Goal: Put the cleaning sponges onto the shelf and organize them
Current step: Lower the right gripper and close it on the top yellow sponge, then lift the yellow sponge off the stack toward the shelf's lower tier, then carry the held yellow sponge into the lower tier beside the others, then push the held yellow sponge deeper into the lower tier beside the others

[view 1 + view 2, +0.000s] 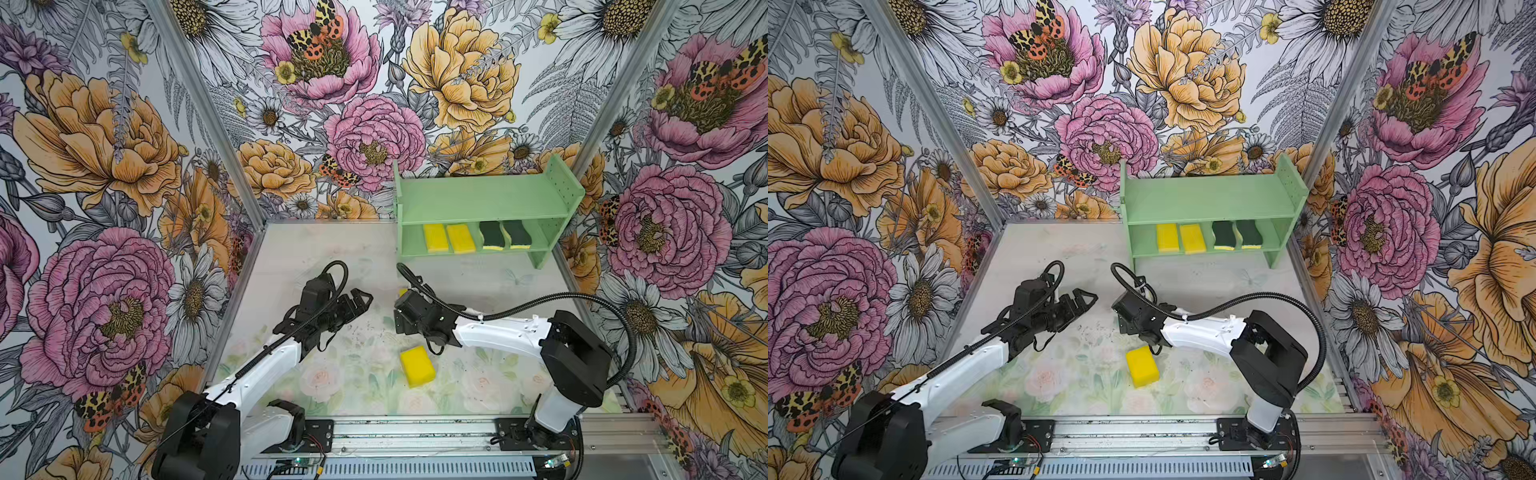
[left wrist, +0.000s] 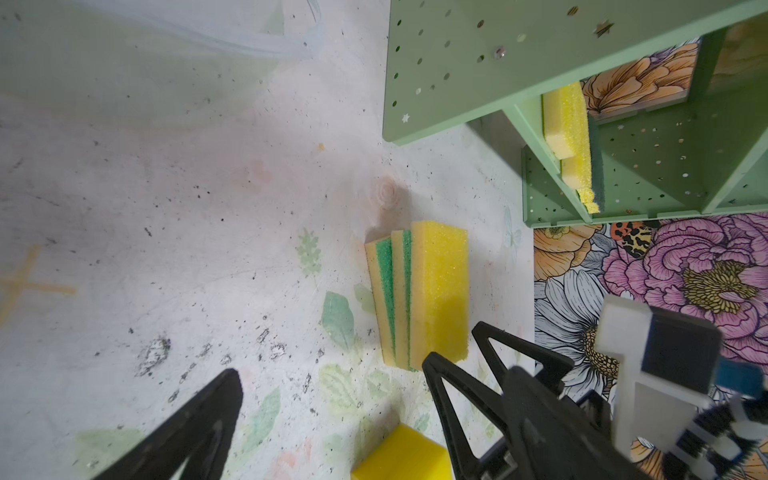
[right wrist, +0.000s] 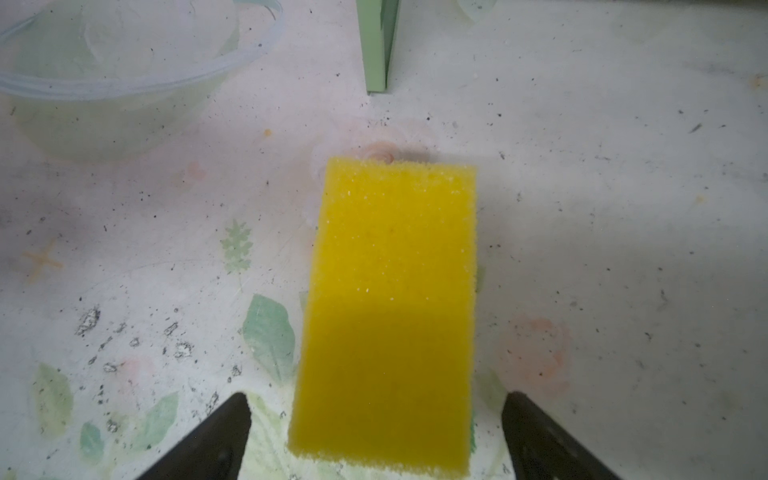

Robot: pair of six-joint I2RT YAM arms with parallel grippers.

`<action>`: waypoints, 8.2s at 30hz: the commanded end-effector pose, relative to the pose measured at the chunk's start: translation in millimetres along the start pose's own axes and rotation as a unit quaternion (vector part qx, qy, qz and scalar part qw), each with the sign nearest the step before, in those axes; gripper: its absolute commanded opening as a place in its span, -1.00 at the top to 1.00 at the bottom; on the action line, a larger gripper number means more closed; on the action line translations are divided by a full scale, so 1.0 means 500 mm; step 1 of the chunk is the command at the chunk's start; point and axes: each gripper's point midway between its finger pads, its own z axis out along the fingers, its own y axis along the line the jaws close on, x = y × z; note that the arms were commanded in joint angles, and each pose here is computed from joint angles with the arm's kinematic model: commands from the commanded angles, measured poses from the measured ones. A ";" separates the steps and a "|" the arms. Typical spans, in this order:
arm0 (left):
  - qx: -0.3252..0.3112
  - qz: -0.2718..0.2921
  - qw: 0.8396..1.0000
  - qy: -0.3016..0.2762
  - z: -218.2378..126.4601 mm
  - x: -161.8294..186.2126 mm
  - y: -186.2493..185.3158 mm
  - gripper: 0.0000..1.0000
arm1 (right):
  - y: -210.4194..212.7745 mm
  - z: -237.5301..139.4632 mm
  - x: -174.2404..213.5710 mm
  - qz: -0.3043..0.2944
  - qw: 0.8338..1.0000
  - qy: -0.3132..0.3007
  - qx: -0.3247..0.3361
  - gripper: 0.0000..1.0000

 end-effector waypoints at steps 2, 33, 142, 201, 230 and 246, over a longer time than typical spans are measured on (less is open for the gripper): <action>0.009 0.010 1.000 0.005 0.007 0.003 0.004 -0.98 | 0.009 0.000 -0.028 0.004 1.000 -0.022 0.009 -0.87; 0.006 -0.001 1.000 -0.002 -0.008 0.018 0.016 -0.98 | -0.005 0.022 -0.001 0.000 1.000 -0.010 0.025 -0.64; 0.010 0.007 1.000 0.011 -0.004 0.036 -0.007 -0.98 | -0.100 -0.129 -0.203 0.000 0.986 -0.167 0.027 0.02; 0.012 0.026 0.999 0.018 0.010 0.025 -0.011 -0.98 | -0.111 -0.085 -0.275 0.031 0.978 -0.205 0.029 0.03; 0.014 0.023 0.999 0.020 0.007 0.023 0.007 -0.98 | -0.071 -0.039 -0.305 0.034 0.971 -0.235 0.007 0.03; 0.015 0.022 1.000 0.014 -0.001 0.017 0.007 -0.98 | -0.072 -0.041 -0.309 0.027 0.968 -0.249 0.008 0.03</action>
